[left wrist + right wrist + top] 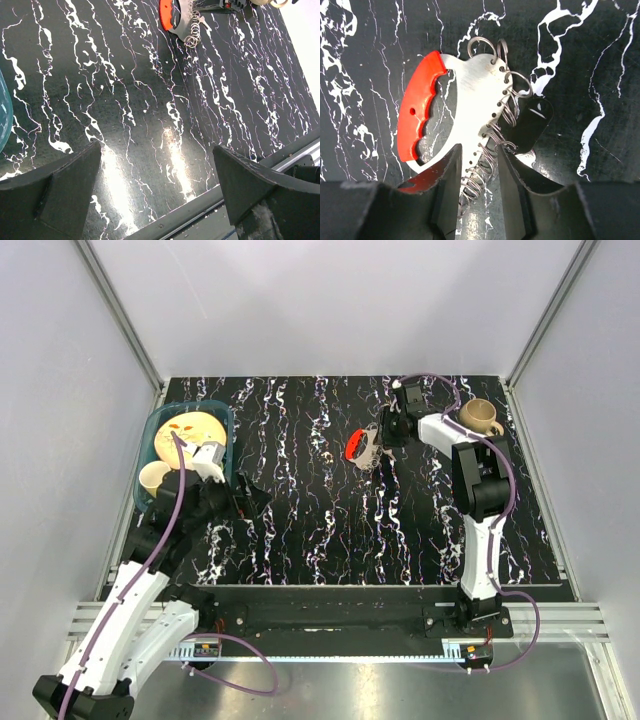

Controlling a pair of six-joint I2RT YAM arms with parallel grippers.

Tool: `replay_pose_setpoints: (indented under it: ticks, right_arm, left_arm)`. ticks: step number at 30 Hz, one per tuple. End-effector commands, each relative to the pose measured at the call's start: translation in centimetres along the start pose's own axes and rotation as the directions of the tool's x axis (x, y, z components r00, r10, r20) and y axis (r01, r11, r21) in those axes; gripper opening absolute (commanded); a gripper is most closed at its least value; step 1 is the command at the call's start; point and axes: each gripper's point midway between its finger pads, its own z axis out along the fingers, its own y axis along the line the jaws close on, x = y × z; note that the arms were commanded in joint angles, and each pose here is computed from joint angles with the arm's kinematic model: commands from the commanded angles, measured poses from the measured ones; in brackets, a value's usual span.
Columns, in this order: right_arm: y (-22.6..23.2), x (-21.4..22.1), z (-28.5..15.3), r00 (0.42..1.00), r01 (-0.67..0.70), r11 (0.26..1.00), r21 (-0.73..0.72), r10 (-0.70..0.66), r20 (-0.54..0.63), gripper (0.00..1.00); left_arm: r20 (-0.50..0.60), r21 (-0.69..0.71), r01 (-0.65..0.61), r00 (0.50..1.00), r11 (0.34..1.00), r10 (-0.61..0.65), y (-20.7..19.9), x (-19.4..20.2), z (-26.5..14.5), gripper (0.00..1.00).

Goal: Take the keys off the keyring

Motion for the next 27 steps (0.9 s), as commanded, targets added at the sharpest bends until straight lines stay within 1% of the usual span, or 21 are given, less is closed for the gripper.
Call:
replay_pose_setpoints:
  ticks: [1,5,9,12,14,15,16,17,18,19,20,21,22,23,24,25,27]
  right_arm:
    - [0.4,-0.5,0.1,0.999,0.028,0.999,-0.034,-0.029,-0.014,0.40]
    - [-0.3,0.2,0.3,0.999,0.028,1.000,-0.010,-0.028,-0.028,0.38]
    - [-0.7,0.8,0.9,0.998,0.041,0.999,0.002,-0.040,-0.042,0.36]
    - [-1.2,1.2,1.3,0.997,0.049,0.999,0.016,-0.048,-0.059,0.33]
    - [-1.0,1.4,1.4,0.996,0.056,0.998,0.000,-0.056,-0.066,0.28]
    - [-0.8,1.3,1.1,0.995,0.071,0.997,-0.012,-0.072,-0.064,0.25]
    - [-0.5,1.5,0.9,0.995,0.075,0.997,-0.036,-0.077,-0.064,0.17]
    - [-0.2,1.5,0.7,0.994,0.087,0.995,-0.052,-0.090,-0.060,0.12]
    - [0.8,0.2,-0.3,0.993,0.119,0.989,-0.086,-0.120,-0.010,0.07]
    - [1.5,1.2,-0.7,0.991,0.131,0.981,-0.144,-0.135,-0.022,0.00]
    - [2.3,1.2,-1.3,0.987,0.155,0.970,-0.189,-0.159,-0.005,0.00]
    - [3.5,0.0,-2.7,0.978,0.206,0.951,-0.231,-0.198,0.060,0.00]
    - [4.0,1.2,-3.1,0.977,0.214,0.937,-0.277,-0.210,0.046,0.00]
    - [4.4,1.3,-3.7,0.972,0.233,0.926,-0.296,-0.225,0.061,0.00]
    - [5.2,0.6,-4.8,0.963,0.269,0.911,-0.314,-0.246,0.112,0.00]
    - [5.1,1.8,-5.0,0.963,0.270,0.904,-0.333,-0.251,0.100,0.00]
    - [5.8,1.6,-6.4,0.954,0.297,0.889,-0.347,-0.268,0.132,0.00]
  left_arm:
    - [0.038,0.038,-0.023,0.999,0.999,0.022,-0.8,-0.8,-0.1,0.96]
    - [0.030,0.077,-0.040,0.999,0.996,0.038,-1.4,-0.6,-0.2,0.96]
    - [0.038,0.084,-0.040,0.999,0.996,0.037,-1.5,-0.7,-0.2,0.96]
    - [0.037,0.085,-0.041,0.999,0.996,0.037,-1.5,-0.7,-0.2,0.96]
    - [0.034,0.101,-0.050,0.998,0.994,0.046,-1.7,-0.6,-0.2,0.96]
    - [0.033,0.110,-0.055,0.998,0.992,0.052,-1.9,-0.5,-0.2,0.95]
    - [0.038,0.114,-0.060,0.998,0.992,0.056,-1.9,-0.6,-0.3,0.95]
    - [0.038,0.114,-0.059,0.998,0.992,0.055,-1.8,-0.5,-0.2,0.95]
    - [0.038,0.114,-0.057,0.998,0.992,0.053,-1.8,-0.4,-0.1,0.95]
    - [0.038,0.113,-0.053,0.998,0.992,0.049,-1.7,-0.4,-0.1,0.95]
    - [0.033,0.109,-0.052,0.998,0.993,0.049,-1.6,-0.2,0.1,0.95]
    - [0.032,0.107,-0.051,0.998,0.993,0.048,-1.5,-0.1,0.2,0.95]
    - [0.031,0.106,-0.055,0.998,0.993,0.052,-1.5,-0.1,0.3,0.95]
    - [0.032,0.112,-0.068,0.997,0.991,0.065,-1.5,-0.1,0.3,0.95]
    - [0.024,0.114,-0.072,0.997,0.991,0.070,-1.5,0.1,0.4,0.95]
    - [0.029,0.122,-0.079,0.997,0.989,0.076,-1.6,-0.1,0.6,0.95]
    - [0.011,0.134,-0.085,0.996,0.987,0.084,-1.7,0.0,1.0,0.95]
